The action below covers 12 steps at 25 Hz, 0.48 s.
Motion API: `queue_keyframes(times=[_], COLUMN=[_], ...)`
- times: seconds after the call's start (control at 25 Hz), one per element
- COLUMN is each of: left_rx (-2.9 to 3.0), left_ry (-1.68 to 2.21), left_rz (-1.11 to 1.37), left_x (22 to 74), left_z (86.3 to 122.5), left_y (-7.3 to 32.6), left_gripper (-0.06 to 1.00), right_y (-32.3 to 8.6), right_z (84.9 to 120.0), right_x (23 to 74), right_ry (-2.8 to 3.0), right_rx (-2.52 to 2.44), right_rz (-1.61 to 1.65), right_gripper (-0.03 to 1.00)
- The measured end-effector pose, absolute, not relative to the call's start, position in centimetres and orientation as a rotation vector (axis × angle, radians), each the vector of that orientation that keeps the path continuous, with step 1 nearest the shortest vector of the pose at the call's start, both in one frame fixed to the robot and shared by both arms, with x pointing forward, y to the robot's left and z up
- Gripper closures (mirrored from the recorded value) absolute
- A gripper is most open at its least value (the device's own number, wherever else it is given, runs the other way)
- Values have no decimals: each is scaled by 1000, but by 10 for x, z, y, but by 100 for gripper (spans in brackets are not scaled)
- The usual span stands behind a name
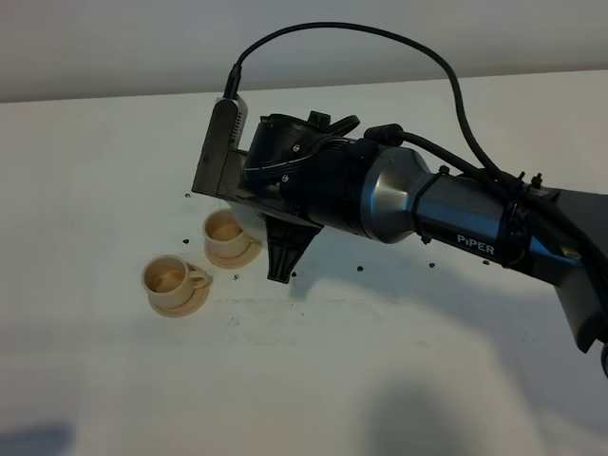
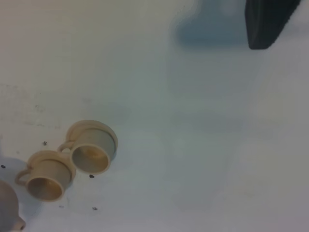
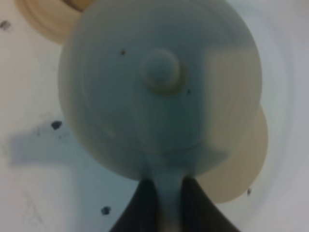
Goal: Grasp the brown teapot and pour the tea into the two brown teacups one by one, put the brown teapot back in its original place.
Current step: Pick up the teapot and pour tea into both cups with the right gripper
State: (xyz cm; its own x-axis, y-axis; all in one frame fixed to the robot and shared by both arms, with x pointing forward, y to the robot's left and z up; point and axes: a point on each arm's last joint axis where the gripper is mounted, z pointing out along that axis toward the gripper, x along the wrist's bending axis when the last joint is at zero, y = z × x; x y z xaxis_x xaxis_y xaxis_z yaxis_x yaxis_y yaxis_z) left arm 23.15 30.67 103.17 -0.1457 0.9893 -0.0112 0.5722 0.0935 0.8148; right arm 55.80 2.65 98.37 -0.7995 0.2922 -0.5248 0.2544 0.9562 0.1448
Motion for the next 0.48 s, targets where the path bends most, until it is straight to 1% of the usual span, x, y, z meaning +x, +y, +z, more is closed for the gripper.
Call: queue_keyframes(times=[0.28, 0.48], left_rx=[1534, 1534], left_ry=[1787, 1787], left_rz=[911, 911], left_x=[232, 232], left_z=[1032, 1032], left_y=[307, 307], left_gripper=[51, 51], right_y=[27, 30], right_z=[984, 977], right_x=[558, 559], right_ry=[2530, 2514], right_rx=[308, 263], right_rz=[62, 19], right_gripper=[87, 87])
